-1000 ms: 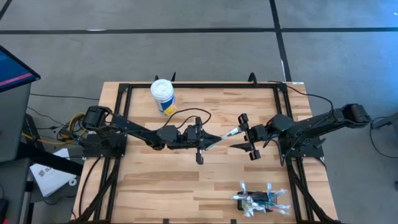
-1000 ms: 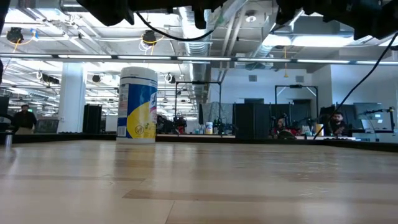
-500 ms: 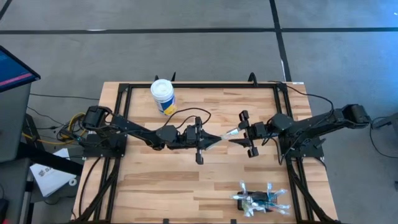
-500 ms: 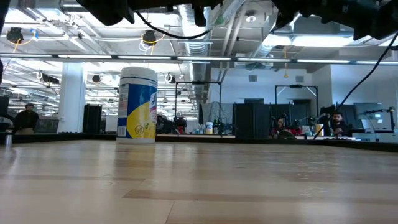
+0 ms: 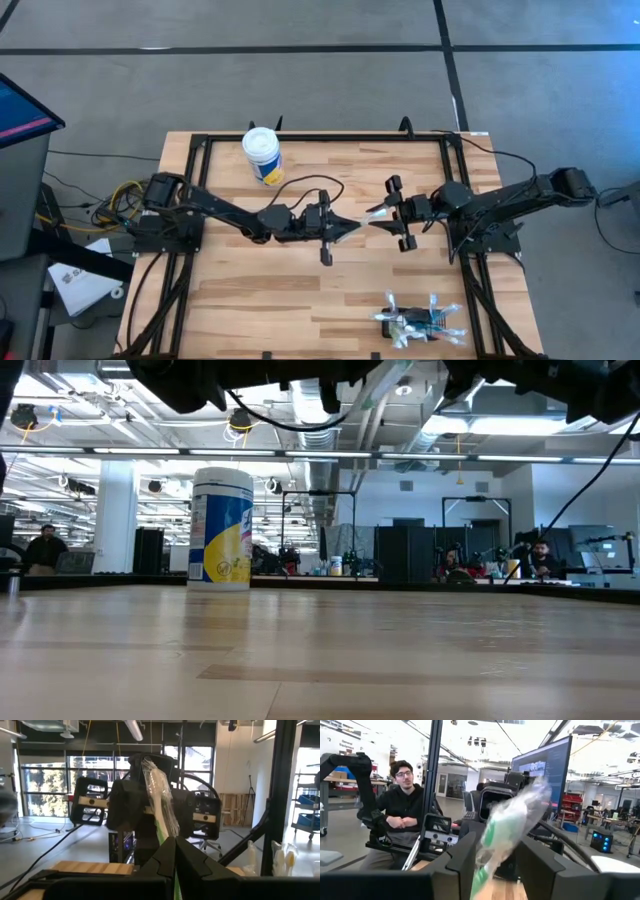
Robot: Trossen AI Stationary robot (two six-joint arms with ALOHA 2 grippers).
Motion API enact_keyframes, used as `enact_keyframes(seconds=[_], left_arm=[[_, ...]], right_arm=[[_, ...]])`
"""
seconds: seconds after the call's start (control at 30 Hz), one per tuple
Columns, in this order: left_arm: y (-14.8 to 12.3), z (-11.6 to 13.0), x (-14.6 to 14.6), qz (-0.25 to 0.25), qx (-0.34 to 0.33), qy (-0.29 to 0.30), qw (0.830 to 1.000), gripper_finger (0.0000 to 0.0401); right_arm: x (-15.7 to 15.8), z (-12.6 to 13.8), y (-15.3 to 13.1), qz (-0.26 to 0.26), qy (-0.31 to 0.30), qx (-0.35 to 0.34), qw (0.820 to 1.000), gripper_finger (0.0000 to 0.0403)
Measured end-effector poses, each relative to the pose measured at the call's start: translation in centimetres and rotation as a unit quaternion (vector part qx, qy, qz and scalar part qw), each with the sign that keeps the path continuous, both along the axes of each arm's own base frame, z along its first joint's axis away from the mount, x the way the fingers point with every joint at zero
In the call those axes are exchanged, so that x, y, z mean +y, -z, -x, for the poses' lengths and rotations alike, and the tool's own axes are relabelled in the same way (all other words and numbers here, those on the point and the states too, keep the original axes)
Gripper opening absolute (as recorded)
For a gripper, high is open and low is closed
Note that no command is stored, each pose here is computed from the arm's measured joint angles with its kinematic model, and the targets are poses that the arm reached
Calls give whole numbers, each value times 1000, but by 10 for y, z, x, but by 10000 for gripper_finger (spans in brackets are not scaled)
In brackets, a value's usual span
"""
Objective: Pick & Place toothbrushing station
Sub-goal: Put the green toothbrush into the wire organizer
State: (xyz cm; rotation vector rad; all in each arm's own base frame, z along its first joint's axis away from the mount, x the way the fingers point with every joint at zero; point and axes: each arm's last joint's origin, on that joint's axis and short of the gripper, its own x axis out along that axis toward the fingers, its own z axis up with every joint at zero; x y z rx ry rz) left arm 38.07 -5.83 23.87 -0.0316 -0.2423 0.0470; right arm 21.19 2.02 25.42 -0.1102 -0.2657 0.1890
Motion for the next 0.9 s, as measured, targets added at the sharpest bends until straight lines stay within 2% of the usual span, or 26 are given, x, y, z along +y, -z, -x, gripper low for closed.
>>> enact_keyframes(seconds=[0.23,0.47,0.9], left_arm=[[0,-5,0,-2,-6,-2,1000,0],[2,-6,2,-3,0,-4,1000,0],[3,-6,1,-4,9,-3,1000,16]], right_arm=[[0,0,1,1,0,5,1000,88],[0,0,1,7,-1,3,1000,11],[1,0,1,0,-16,6,1000,4]])
